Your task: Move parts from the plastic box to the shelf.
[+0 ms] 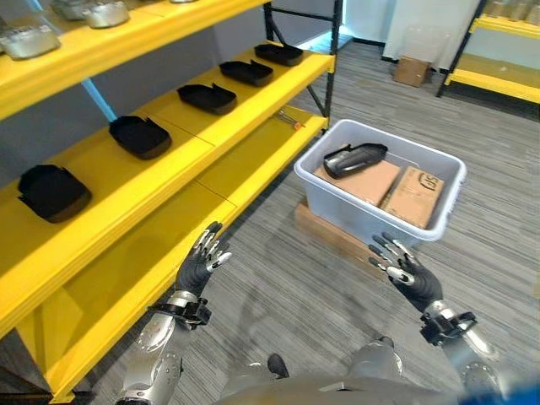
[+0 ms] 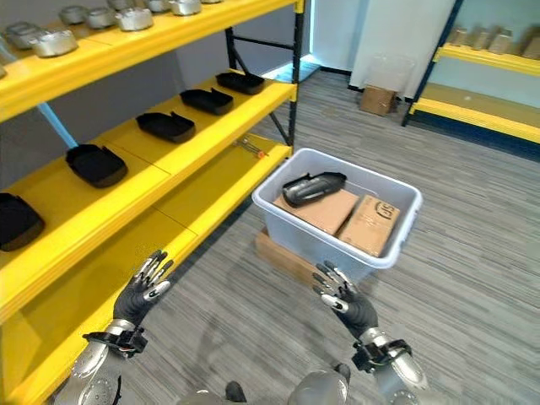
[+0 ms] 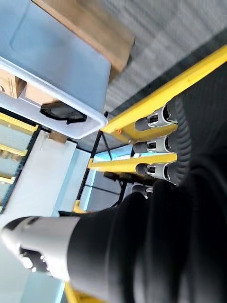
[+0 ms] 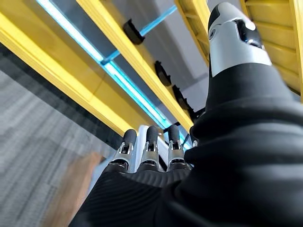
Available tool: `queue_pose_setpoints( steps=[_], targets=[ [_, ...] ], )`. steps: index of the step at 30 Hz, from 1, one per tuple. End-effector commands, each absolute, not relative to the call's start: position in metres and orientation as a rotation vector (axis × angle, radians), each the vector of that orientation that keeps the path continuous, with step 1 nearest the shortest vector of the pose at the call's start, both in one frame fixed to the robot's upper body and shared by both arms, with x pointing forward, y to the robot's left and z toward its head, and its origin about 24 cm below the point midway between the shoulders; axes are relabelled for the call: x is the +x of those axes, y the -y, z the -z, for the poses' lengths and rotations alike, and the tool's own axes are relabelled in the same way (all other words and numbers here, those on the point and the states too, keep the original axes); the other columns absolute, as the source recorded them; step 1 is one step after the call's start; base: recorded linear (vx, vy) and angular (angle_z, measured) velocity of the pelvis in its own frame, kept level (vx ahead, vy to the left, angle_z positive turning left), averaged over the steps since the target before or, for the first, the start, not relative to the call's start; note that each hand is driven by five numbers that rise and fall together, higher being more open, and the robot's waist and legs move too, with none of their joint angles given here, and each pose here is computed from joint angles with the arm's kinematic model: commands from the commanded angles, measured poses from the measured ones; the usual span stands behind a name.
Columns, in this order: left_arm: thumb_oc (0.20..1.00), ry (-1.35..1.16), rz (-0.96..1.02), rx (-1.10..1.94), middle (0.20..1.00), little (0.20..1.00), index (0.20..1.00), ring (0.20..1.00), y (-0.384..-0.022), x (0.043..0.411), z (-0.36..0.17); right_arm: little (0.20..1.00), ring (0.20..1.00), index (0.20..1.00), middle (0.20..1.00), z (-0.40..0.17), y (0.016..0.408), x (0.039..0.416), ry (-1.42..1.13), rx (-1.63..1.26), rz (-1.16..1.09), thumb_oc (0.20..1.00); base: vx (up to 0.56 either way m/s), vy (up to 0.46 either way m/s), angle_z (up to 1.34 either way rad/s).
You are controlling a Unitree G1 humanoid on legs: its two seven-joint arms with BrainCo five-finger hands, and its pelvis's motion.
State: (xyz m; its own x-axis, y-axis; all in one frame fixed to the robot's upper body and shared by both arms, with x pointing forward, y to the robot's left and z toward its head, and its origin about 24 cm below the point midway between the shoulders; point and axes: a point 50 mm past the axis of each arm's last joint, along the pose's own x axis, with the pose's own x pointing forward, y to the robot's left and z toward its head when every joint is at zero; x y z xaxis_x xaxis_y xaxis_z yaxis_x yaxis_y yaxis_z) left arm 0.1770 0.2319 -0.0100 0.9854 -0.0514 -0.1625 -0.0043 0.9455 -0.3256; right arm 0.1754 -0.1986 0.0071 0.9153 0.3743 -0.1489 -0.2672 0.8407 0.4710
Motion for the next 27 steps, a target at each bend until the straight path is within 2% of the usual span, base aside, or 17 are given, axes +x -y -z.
queue_pose_setpoints(
  steps=[1, 4, 13, 22, 27],
  targets=[
    [1.000, -0.134, -0.015, -0.349, 1.000, 1.000, 1.000, 1.000, -0.243, 0.162, 0.004, 1.000, 1.000, 1.000, 1.000, -0.017, 0.207, 0.181, -0.189, 0.435, -0.342, 1.000, 0.11, -0.309, -0.17],
    [1.000, -0.146, -0.022, -0.378, 1.000, 1.000, 1.000, 1.000, -0.239, 0.157, 0.008, 1.000, 1.000, 1.000, 1.000, -0.021, 0.214, 0.179, -0.169, 0.419, -0.326, 1.000, 0.05, -0.220, -0.07],
    [1.000, -0.132, 0.107, -0.424, 1.000, 1.000, 1.000, 1.000, -0.208, 0.180, 0.006, 1.000, 1.000, 1.000, 1.000, -0.032, 0.231, 0.185, -0.100, 0.390, -0.266, 1.000, 0.01, -0.138, 0.11],
    [1.000, -0.131, 0.142, -0.435, 1.000, 1.000, 1.000, 1.000, -0.201, 0.183, 0.005, 1.000, 1.000, 1.000, 1.000, -0.031, 0.223, 0.188, -0.104, 0.403, -0.304, 1.000, 0.07, -0.063, 0.03],
    [1.000, -0.099, 0.149, -0.445, 1.000, 1.000, 1.000, 1.000, -0.197, 0.193, -0.001, 1.000, 1.000, 1.000, 1.000, -0.033, 0.224, 0.193, -0.080, 0.399, -0.287, 1.000, 0.10, -0.270, -0.03]
  ],
)
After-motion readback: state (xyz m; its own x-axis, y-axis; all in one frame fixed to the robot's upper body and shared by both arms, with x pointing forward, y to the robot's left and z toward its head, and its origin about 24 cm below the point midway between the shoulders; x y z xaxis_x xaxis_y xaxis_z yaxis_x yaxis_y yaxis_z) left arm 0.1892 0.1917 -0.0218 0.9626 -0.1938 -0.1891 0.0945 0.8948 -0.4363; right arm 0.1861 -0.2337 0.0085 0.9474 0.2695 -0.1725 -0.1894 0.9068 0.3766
